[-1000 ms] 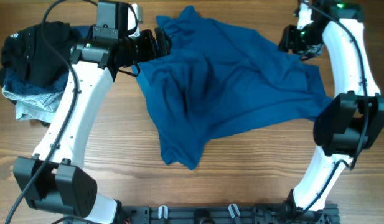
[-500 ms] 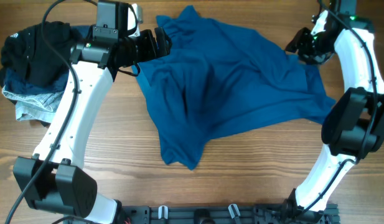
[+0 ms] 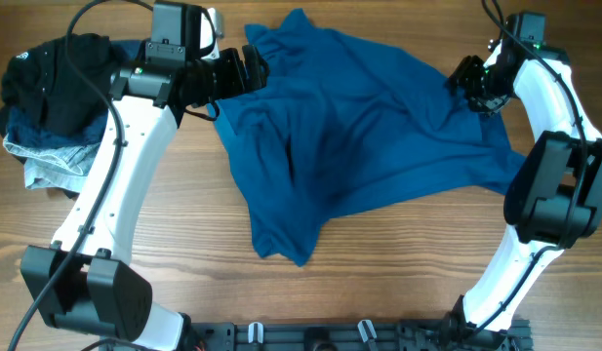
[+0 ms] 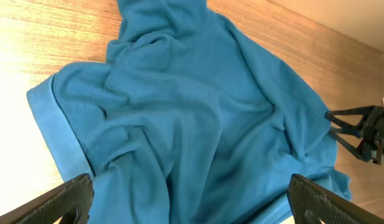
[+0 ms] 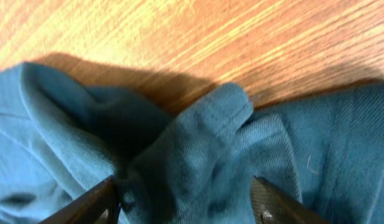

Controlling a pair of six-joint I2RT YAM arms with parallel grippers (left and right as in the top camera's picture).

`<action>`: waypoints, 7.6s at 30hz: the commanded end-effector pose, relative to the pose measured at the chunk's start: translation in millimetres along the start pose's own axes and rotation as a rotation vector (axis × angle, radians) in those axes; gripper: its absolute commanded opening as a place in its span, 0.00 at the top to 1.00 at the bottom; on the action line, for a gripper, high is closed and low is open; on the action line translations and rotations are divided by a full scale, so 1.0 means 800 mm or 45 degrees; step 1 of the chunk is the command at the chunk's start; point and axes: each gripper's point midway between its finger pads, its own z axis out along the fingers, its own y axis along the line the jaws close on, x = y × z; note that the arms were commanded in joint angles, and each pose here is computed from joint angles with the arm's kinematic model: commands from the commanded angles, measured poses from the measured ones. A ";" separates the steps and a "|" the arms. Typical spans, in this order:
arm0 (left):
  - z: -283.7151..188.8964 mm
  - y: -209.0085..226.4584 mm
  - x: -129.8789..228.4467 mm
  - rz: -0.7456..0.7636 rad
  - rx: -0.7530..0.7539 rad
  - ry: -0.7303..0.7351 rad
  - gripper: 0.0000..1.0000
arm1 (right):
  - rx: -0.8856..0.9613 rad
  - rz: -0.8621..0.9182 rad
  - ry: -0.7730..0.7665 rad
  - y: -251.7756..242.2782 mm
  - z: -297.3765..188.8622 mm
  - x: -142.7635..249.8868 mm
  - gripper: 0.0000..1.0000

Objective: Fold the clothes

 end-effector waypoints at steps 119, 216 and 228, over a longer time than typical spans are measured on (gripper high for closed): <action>-0.017 0.050 0.026 -0.124 -0.089 0.158 0.00 | 0.286 0.284 -0.028 -0.091 -0.283 0.053 0.05; -0.041 0.072 0.121 -0.243 -0.244 0.536 0.07 | 0.414 0.819 -0.091 -0.292 -0.158 0.191 0.09; -0.021 0.046 0.300 -0.287 -0.505 0.974 0.22 | 0.247 0.711 -0.104 -0.267 -0.151 0.174 0.06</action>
